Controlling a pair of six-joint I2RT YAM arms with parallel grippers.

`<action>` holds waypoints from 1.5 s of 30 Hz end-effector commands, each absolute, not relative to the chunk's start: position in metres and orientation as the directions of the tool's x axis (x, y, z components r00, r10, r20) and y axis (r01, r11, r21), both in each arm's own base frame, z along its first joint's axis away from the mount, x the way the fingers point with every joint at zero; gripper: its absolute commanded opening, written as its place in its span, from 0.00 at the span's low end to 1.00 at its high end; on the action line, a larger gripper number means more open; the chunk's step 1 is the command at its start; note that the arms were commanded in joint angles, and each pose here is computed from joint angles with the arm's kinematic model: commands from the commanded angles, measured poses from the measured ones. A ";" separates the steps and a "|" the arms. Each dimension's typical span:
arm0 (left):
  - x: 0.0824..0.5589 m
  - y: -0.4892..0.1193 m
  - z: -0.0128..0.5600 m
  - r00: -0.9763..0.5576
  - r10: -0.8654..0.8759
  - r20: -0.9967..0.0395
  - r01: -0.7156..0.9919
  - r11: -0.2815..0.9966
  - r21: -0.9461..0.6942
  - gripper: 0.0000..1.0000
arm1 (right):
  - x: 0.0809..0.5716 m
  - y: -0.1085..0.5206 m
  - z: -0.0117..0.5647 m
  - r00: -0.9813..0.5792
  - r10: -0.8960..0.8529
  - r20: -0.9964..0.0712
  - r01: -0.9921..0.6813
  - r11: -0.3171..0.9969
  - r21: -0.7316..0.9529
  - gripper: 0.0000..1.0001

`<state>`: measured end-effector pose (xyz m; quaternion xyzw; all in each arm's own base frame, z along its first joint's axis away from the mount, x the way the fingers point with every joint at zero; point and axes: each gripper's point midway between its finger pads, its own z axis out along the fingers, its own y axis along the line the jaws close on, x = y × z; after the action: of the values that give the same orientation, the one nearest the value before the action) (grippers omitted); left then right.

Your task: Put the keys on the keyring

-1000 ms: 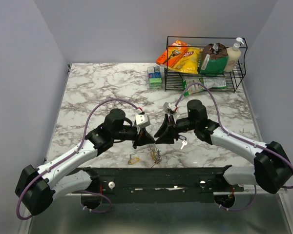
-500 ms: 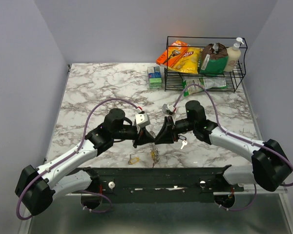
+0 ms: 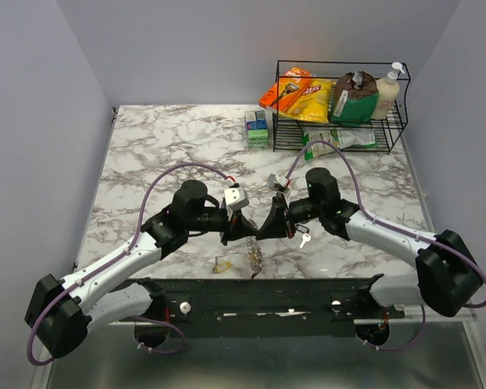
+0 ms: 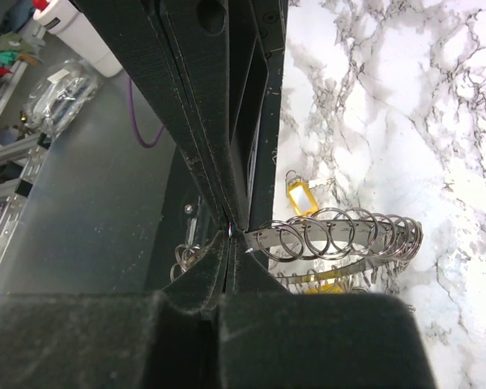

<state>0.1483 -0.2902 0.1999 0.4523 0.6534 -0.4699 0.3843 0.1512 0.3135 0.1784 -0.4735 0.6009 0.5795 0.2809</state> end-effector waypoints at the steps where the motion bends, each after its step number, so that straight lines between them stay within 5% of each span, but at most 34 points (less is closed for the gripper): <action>1: 0.156 -0.299 0.245 -0.221 0.120 -0.968 0.968 0.148 -0.203 0.07 | 0.162 0.316 0.186 -0.368 -0.215 -0.905 -0.919 -0.065 0.389 0.00; 2: 0.159 -0.299 0.249 -0.220 0.104 -0.970 0.966 0.159 -0.202 0.23 | 0.167 0.316 0.189 -0.361 -0.201 -0.911 -0.926 -0.037 0.375 0.00; 5: 0.174 -0.296 0.264 -0.222 0.038 -0.974 0.945 0.253 -0.205 0.45 | 0.175 0.314 0.203 -0.339 -0.122 -0.933 -0.941 0.034 0.338 0.00; 13: 0.173 -0.279 0.300 -0.174 -0.158 -0.972 0.945 0.252 -0.210 0.63 | 0.177 0.311 0.254 -0.315 0.080 -0.946 -0.945 0.068 0.320 0.00; 34: 0.135 -0.281 0.324 -0.204 -0.262 -0.943 0.979 -0.060 -0.195 0.66 | 0.155 0.297 0.315 -0.226 0.191 -0.955 -0.972 0.016 0.234 0.00; 45: 0.151 -0.294 0.320 -0.236 -0.226 -0.945 0.972 -0.060 -0.228 0.45 | 0.153 0.298 0.312 -0.229 0.180 -0.957 -0.972 0.007 0.234 0.00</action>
<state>0.1517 -0.2919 0.3077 0.3682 0.5049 -0.6175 0.4777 0.1545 0.2972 0.2933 -0.3774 0.5387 0.5900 0.4683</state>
